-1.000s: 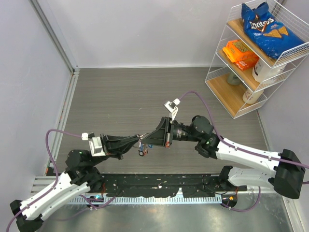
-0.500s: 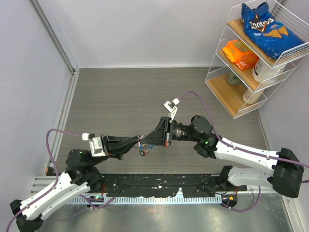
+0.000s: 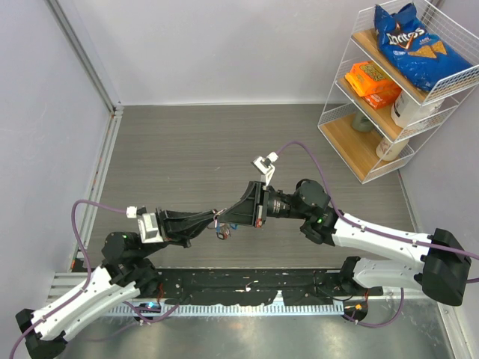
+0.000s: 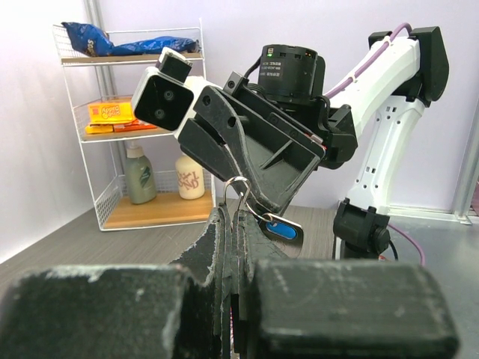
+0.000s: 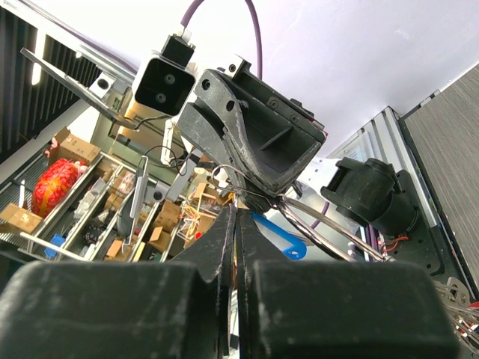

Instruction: Put the keys on the keyring

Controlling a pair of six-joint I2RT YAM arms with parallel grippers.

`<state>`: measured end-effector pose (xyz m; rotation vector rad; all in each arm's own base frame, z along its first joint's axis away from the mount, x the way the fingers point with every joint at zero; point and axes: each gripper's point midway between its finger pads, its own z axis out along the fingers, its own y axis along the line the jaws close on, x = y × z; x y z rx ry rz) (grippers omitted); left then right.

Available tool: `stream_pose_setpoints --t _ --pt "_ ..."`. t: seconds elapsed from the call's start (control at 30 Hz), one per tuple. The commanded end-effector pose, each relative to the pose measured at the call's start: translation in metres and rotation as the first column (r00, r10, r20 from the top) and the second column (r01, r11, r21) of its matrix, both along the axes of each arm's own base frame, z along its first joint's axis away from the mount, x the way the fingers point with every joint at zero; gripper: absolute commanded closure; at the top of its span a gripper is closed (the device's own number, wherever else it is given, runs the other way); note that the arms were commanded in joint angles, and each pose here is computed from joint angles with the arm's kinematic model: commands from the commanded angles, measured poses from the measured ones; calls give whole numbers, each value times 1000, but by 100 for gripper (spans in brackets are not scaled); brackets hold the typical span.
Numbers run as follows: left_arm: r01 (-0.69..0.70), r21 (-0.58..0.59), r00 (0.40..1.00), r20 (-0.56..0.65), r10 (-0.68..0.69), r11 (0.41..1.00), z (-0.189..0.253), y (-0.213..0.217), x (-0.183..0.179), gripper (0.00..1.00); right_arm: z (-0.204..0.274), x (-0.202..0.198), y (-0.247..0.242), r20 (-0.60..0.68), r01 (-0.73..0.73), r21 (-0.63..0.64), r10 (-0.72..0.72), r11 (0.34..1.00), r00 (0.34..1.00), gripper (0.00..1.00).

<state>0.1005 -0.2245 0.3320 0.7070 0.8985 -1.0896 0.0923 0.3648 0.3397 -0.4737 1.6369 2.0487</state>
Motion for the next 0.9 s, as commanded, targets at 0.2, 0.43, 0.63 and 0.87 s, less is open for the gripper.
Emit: stream_pose_setpoints --t 0.2,0.43,0.63,0.87 --pt "36 -68 996 78 -31 997 22 7 -13 100 16 9 -3 16 43 55 -44 998 999 94" --pt "20 -74 997 69 -15 997 23 8 -10 100 15 10 -1 10 42 44 -42 998 999 94" --pt "8 -69 997 79 -3 998 22 7 -8 100 14 9 -2 -23 37 37 -36 999 999 94" --pt "5 -86 995 101 4 996 20 8 -9 100 12 12 1 -59 40 29 -38 999 998 94"
